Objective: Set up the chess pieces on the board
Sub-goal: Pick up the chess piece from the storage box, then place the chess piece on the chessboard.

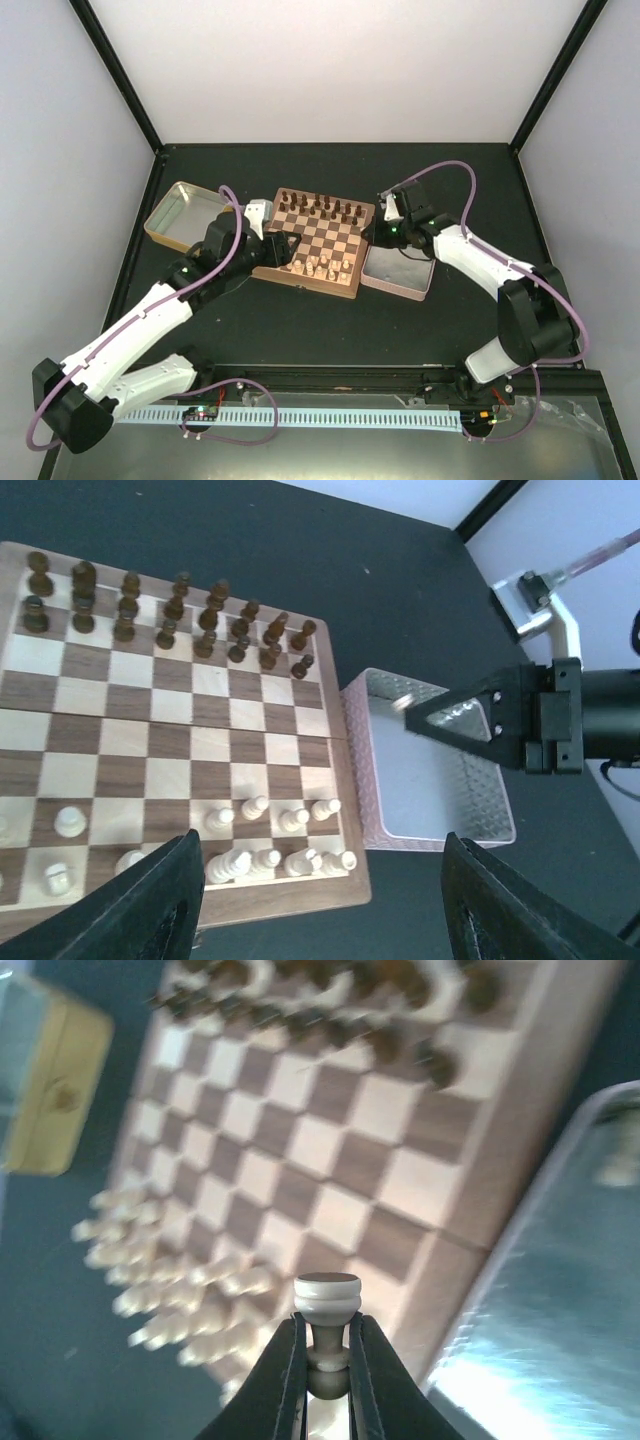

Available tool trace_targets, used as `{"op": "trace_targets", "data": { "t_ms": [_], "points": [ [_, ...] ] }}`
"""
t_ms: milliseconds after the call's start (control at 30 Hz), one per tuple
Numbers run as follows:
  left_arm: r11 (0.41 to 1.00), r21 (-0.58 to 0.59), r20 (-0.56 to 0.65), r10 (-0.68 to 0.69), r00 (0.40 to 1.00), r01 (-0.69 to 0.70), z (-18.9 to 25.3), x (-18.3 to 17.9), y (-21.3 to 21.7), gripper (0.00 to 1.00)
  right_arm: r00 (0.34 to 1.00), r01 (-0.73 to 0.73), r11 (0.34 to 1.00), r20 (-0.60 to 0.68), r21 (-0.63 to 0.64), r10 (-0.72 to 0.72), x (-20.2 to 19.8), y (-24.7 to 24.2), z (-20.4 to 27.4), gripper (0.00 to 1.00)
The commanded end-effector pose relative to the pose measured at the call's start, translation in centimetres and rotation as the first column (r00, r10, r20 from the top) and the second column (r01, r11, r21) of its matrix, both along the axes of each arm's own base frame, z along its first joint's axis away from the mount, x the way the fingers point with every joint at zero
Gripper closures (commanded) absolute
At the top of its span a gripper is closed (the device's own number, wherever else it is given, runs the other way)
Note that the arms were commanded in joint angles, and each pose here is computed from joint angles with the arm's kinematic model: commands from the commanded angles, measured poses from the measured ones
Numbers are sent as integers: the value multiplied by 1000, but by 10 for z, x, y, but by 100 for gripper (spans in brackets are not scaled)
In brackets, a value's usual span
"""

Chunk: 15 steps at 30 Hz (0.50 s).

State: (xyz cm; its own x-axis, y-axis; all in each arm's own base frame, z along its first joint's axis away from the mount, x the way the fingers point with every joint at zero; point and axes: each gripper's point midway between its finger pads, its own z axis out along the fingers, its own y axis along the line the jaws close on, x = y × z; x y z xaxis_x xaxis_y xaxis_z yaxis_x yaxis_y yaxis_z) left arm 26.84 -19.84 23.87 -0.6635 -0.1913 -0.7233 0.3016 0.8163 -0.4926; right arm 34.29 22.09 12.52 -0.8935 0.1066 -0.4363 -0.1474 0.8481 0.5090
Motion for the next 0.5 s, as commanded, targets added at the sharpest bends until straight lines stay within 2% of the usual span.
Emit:
{"op": "trace_targets", "data": {
  "t_ms": [0,100,233,467],
  "points": [
    [987,-145,-13,-66,998,63,20,1,-22,33,964,-259,926,19,275,264,-35,50,33,96],
    [966,-240,-62,-115,991,97,25,-1,-36,32,910,-415,851,169,321,380,-48,68,61,97],
    [929,-344,-147,-193,970,133,29,-4,-55,31,785,-601,749,381,280,488,-71,85,89,98],
    [856,-463,-247,-372,895,228,30,-15,-86,32,647,-720,671,521,178,557,-91,102,113,97]
  ]
}}
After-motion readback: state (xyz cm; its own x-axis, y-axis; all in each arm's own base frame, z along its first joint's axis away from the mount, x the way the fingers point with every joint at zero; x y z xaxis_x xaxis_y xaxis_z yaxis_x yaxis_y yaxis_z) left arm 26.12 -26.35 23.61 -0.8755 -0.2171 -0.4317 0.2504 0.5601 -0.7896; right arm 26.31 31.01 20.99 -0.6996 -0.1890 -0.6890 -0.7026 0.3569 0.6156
